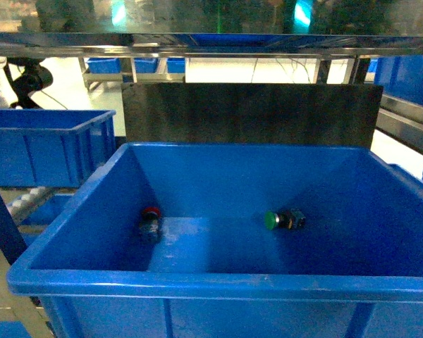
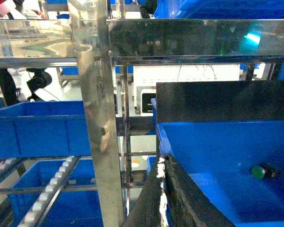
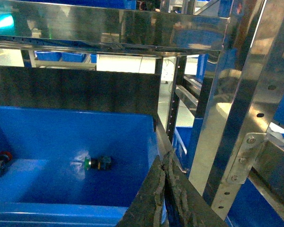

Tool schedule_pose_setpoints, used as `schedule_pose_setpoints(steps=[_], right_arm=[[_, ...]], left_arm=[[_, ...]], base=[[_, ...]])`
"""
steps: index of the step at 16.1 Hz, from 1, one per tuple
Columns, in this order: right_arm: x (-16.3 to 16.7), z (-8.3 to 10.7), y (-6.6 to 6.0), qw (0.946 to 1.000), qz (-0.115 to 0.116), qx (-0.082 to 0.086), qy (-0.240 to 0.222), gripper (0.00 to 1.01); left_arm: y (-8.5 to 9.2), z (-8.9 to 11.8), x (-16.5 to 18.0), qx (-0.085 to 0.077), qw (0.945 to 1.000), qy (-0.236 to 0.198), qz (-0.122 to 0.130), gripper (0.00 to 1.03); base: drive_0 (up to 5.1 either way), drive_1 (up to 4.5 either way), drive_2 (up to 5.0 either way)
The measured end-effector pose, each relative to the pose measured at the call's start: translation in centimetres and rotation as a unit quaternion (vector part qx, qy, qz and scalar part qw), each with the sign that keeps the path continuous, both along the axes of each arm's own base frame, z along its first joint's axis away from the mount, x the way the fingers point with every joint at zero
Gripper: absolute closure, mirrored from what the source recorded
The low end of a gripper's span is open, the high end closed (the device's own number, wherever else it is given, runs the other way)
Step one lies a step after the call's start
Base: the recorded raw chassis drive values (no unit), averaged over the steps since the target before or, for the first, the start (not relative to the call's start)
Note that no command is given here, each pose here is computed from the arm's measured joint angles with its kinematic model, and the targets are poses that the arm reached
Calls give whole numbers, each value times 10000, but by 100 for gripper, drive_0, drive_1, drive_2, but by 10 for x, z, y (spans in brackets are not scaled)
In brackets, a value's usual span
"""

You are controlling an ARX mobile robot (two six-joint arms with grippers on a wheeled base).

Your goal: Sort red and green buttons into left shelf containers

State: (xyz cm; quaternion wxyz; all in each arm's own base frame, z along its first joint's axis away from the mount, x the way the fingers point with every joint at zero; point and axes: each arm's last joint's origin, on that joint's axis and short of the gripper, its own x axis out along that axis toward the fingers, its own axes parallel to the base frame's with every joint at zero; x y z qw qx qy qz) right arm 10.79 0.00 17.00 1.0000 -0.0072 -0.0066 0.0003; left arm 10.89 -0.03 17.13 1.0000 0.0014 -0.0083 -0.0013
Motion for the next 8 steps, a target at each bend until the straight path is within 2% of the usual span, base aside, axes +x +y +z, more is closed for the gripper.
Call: schedule_pose_setpoints(steps=[1,2,6,8], right_arm=[[-6,-5,0,9997,0,0,238,99],[-7,-6,0,9996,0,0,267,99],[-11,-1,0,10000,0,0,-53,99],[-11,-3,0,10000,-2,0,25,99]], left_arm=[[0,0,-1,0,10000,-2,0,101],[0,0,-1,0,10000,0,0,101],[0,-7,-8,3,9995,301,-11,101],[0,-4,-11,0,9999,107,-4,101]], base=[[0,0,0],[0,0,0],[0,0,0],[0,0,0]])
